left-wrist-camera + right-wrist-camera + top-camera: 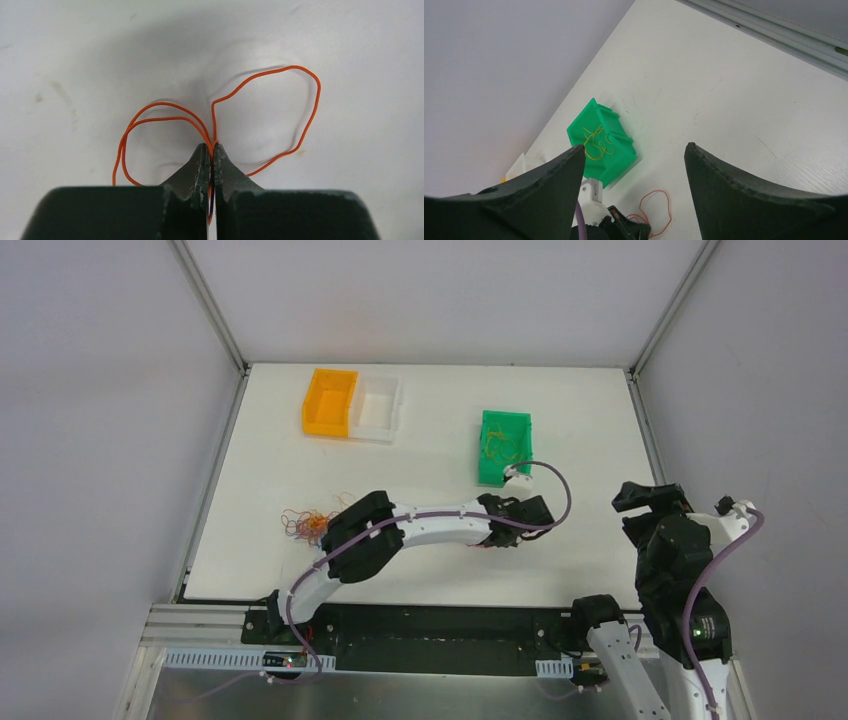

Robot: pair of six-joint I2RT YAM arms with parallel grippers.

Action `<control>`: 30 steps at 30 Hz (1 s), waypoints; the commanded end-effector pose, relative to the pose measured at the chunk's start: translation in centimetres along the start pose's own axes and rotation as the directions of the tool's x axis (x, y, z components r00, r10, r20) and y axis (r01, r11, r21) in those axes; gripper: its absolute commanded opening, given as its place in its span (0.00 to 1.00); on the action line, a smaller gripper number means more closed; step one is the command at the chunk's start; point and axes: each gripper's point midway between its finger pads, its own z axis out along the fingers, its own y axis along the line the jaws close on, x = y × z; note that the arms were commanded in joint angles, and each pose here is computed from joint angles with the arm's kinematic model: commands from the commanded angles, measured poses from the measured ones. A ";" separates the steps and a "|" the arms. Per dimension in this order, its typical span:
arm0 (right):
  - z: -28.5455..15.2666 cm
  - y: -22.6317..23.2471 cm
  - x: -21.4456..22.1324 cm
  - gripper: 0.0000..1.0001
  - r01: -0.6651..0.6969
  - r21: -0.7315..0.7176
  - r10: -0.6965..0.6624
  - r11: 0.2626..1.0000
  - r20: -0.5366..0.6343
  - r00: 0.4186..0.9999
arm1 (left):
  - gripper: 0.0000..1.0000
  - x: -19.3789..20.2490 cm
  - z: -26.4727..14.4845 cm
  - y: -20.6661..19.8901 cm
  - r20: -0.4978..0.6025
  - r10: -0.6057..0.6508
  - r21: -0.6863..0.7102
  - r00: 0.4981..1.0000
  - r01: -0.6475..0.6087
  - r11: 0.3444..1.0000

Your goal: Untangle the cables

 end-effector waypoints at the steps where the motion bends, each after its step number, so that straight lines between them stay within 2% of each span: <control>1: 1.0 1.4 2.0 0.76 0.027 -0.055 -0.031 0.998 -0.072 0.997 | 0.00 1.5 -3.4 7.3 -0.146 0.094 -0.060 0.985 -0.104 0.993; 6: 1.8 1.2 5.5 0.76 0.039 -0.073 -0.052 0.997 -0.184 0.981 | 0.00 -1.2 -7.8 13.3 -0.136 0.039 -0.019 0.990 -0.042 0.999; 9: 1.9 1.8 8.0 0.76 0.028 -0.133 -0.063 0.991 -0.266 0.962 | 0.00 -2.3 -9.9 16.8 -0.113 -0.010 -0.007 0.994 0.009 1.000; 12: 1.4 2.9 11.6 0.76 -0.007 -0.244 -0.090 0.970 -0.387 0.918 | 0.00 -3.7 -11.8 20.5 -0.062 -0.070 -0.018 0.996 0.069 0.997; 15: 0.4 4.6 15.9 0.76 -0.087 -0.395 -0.143 0.915 -0.517 0.844 | 0.00 -5.0 -12.5 24.3 -0.012 -0.133 -0.065 0.991 0.132 0.989; 18: 0.5 4.6 18.9 0.80 -0.133 -0.424 -0.164 0.896 -0.595 0.787 | 0.00 -6.6 -12.5 27.6 0.024 -0.182 -0.120 0.983 0.184 0.976; 23: 0.8 4.4 21.3 0.83 -0.142 -0.442 -0.206 0.886 -0.648 0.734 | 0.00 -10.1 -11.0 31.8 0.111 -0.289 -0.169 0.951 0.304 0.937; 27: 0.8 4.8 21.0 0.83 -0.133 -0.477 -0.230 0.869 -0.627 0.744 | 0.00 -13.5 -9.2 35.0 0.166 -0.336 -0.205 0.927 0.366 0.908; 30: 0.8 5.0 20.6 0.84 -0.115 -0.493 -0.246 0.862 -0.607 0.756 | 0.00 -17.0 -7.5 35.8 0.210 -0.375 -0.115 0.903 0.403 0.908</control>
